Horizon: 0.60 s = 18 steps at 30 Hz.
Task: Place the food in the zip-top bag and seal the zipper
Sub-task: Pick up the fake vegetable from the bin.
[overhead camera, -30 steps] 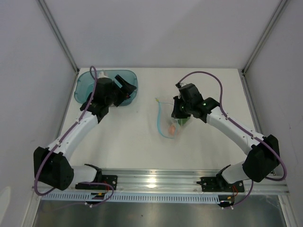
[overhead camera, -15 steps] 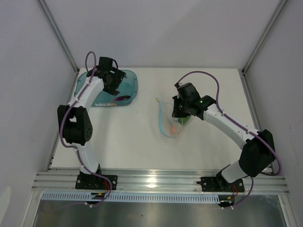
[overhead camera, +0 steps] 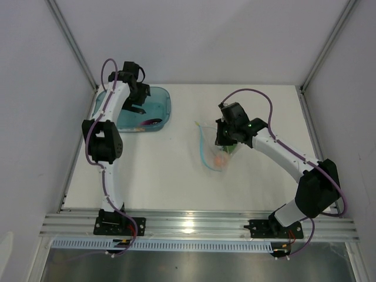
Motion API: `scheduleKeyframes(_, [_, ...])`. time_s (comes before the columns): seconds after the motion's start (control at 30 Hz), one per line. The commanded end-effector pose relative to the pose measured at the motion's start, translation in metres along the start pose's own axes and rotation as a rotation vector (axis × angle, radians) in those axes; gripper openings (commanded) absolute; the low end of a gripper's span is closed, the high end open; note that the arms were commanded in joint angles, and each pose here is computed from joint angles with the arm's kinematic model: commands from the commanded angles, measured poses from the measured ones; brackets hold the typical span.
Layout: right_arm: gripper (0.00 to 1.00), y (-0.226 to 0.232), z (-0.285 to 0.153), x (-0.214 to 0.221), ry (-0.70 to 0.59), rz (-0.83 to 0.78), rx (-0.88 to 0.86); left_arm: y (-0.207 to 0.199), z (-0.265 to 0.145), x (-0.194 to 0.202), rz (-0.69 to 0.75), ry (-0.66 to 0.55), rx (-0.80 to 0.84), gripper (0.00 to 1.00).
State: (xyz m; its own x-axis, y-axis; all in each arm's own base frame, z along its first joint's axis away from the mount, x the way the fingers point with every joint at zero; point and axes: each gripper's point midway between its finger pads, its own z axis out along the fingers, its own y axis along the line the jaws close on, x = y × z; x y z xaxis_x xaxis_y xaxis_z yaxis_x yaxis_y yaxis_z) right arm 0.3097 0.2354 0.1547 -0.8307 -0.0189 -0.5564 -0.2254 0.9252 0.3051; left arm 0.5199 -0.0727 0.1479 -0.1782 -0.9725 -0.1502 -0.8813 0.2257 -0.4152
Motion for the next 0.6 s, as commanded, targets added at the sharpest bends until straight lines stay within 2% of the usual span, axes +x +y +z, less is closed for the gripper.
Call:
scheduleKeyframes(0.0, [0.00,-0.001,0.003,-0.003,-0.015,-0.004,-0.003,0.022,0.005,-0.002,-0.080,0.001,-0.094,0.86])
scheduleKeyframes(0.3, [0.00,-0.001,0.002,0.000,-0.014,-0.003,-0.012,0.045,0.025,0.003,-0.129,0.005,-0.203,0.85])
scheduleKeyframes(0.57, [0.00,-0.004,0.001,0.003,-0.016,0.000,-0.010,0.049,0.037,0.002,-0.152,-0.009,-0.233,0.84])
